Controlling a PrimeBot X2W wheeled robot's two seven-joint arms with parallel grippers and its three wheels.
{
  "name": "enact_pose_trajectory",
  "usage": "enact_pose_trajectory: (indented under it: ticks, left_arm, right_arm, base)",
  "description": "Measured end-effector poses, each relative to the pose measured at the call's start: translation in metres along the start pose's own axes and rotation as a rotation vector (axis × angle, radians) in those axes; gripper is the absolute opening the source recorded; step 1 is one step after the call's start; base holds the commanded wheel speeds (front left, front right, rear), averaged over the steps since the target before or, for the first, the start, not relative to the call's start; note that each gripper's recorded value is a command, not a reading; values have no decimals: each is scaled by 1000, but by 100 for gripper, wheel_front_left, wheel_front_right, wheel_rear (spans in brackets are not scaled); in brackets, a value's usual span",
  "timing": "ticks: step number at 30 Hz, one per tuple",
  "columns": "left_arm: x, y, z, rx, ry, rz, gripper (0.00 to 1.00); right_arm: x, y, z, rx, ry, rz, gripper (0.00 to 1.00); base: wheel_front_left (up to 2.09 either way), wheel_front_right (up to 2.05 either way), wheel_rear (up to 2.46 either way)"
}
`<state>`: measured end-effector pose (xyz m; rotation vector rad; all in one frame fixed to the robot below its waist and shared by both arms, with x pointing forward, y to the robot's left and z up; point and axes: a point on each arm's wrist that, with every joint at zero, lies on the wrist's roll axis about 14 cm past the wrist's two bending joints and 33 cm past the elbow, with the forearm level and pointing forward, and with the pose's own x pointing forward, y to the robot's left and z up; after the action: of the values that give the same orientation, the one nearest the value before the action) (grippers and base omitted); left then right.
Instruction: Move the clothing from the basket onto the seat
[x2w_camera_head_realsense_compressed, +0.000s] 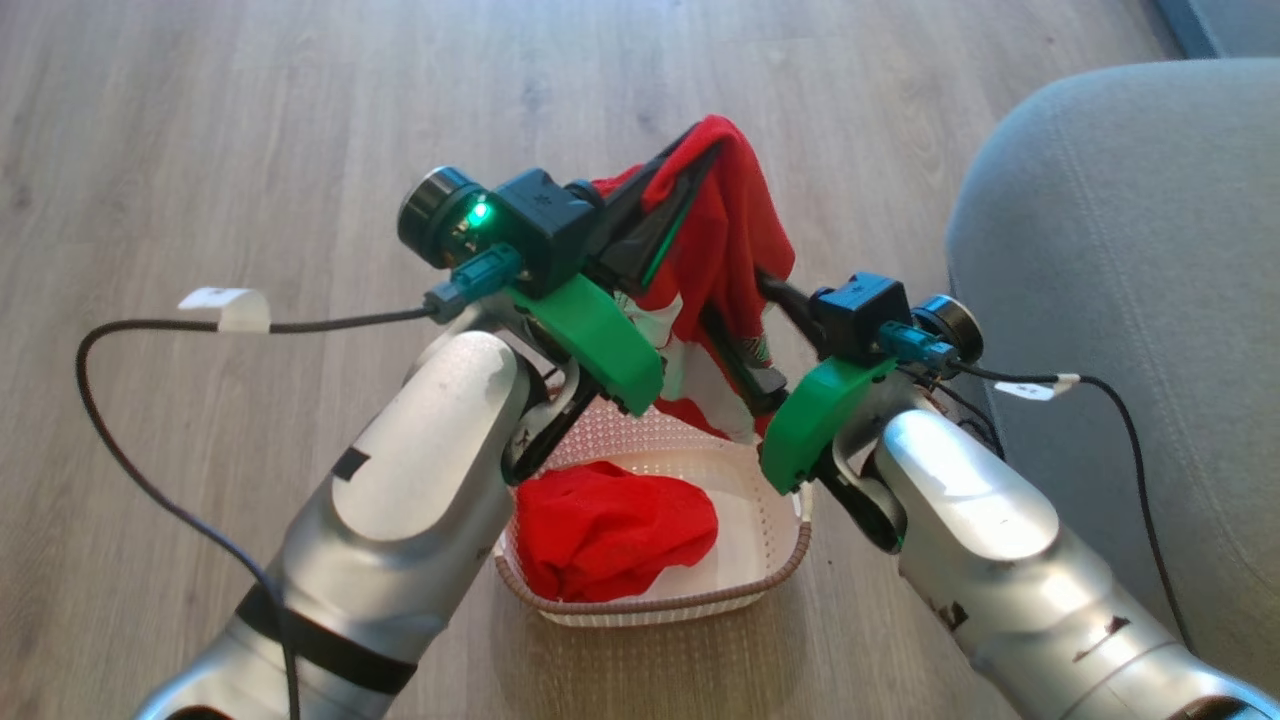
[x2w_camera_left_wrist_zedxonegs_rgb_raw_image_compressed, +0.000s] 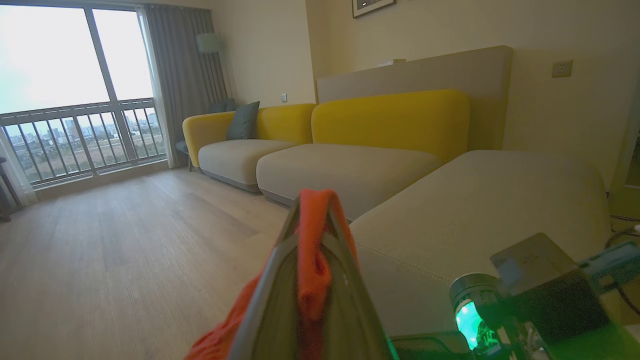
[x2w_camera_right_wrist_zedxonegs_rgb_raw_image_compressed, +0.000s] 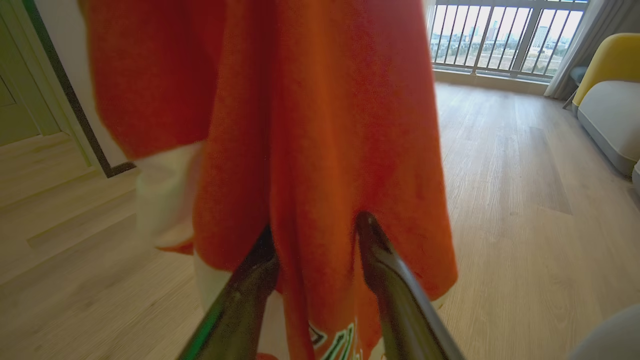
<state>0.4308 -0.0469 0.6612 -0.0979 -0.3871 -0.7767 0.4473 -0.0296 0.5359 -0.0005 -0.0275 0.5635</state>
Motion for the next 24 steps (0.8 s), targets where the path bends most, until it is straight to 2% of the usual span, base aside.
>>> enact_pose_trajectory:
  ticks: [7, 8, 9, 10, 17, 24]
  left_arm:
    - [-7, 5, -8, -9, 24, 14, 0]
    - [-7, 6, -11, -12, 30, 16, 9]
    - [-6, 6, -12, -17, 31, 18, 74]
    - [-5, 6, -14, -21, 32, 17, 100]
    - [1, 2, -36, -73, 68, 9, 100]
    - [4, -24, -73, -115, 148, -58, 100]
  right_arm:
    - [16, 6, 6, 36, -14, 24, 0]
    - [17, 4, 7, 41, -18, 18, 0]
    - [16, 1, 9, 46, -24, 9, 0]
    - [16, -4, 11, 49, -35, -4, 0]
    - [5, -38, 27, 56, -96, -102, 0]
    - [-28, -86, 44, 45, -167, -249, 0]
  base:
    - [0, 0, 0]
    - [0, 0, 0]
    - [0, 0, 0]
    - [0, 0, 0]
    - [0, 0, 0]
    - [0, 0, 0]
